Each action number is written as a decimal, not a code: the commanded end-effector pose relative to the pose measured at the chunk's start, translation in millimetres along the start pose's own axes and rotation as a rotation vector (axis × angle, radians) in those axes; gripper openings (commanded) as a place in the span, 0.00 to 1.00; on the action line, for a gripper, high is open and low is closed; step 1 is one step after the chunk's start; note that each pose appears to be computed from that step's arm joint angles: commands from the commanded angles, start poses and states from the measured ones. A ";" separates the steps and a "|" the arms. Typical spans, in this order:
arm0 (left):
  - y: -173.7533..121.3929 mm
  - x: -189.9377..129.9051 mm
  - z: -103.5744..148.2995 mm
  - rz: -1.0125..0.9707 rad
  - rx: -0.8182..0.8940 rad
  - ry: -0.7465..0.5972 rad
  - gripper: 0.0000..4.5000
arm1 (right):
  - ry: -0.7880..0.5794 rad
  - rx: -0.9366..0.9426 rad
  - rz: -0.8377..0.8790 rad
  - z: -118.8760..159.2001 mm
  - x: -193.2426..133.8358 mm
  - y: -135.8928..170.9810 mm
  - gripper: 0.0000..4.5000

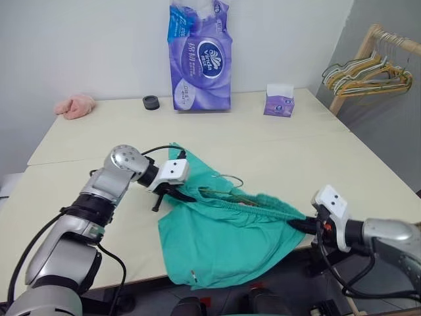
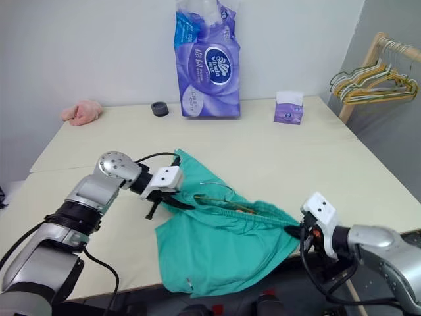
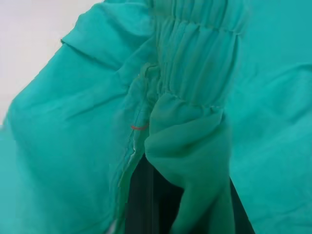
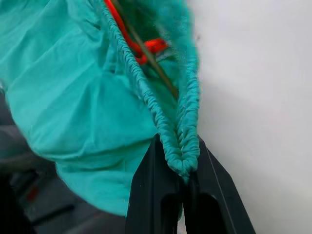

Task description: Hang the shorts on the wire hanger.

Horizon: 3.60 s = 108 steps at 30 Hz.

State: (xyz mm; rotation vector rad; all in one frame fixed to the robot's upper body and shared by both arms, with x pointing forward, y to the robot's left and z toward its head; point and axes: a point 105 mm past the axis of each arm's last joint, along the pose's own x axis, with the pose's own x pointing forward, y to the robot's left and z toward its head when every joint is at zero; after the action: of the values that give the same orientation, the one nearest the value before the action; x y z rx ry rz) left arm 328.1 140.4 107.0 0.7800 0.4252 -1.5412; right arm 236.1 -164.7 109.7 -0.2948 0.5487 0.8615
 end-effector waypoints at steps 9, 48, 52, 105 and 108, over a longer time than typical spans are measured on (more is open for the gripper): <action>19.9 18.5 23.8 0.167 0.111 0.034 0.00 | 0.081 -0.539 0.030 65.9 1.3 -26.3 0.00; 15.7 41.1 27.1 0.233 0.057 -0.044 0.00 | 0.146 -0.428 -0.031 33.5 -11.3 -45.5 0.86; 17.2 40.0 29.7 0.236 0.063 -0.051 0.00 | 0.148 -0.422 0.009 27.1 4.3 -41.9 0.86; 14.9 -7.7 13.9 0.120 -0.301 -0.300 0.80 | 0.154 -0.384 0.209 26.6 0.8 -14.6 0.00; 11.4 -8.5 6.2 0.098 -0.306 -0.265 0.80 | 0.162 -0.377 0.208 25.4 -2.8 -15.3 0.00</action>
State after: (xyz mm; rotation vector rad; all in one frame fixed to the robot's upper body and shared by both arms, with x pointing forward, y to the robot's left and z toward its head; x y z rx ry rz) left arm 336.8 140.2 112.8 0.3058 0.4204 -1.4057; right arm 255.1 -164.4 119.8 -0.6470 0.6149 1.1537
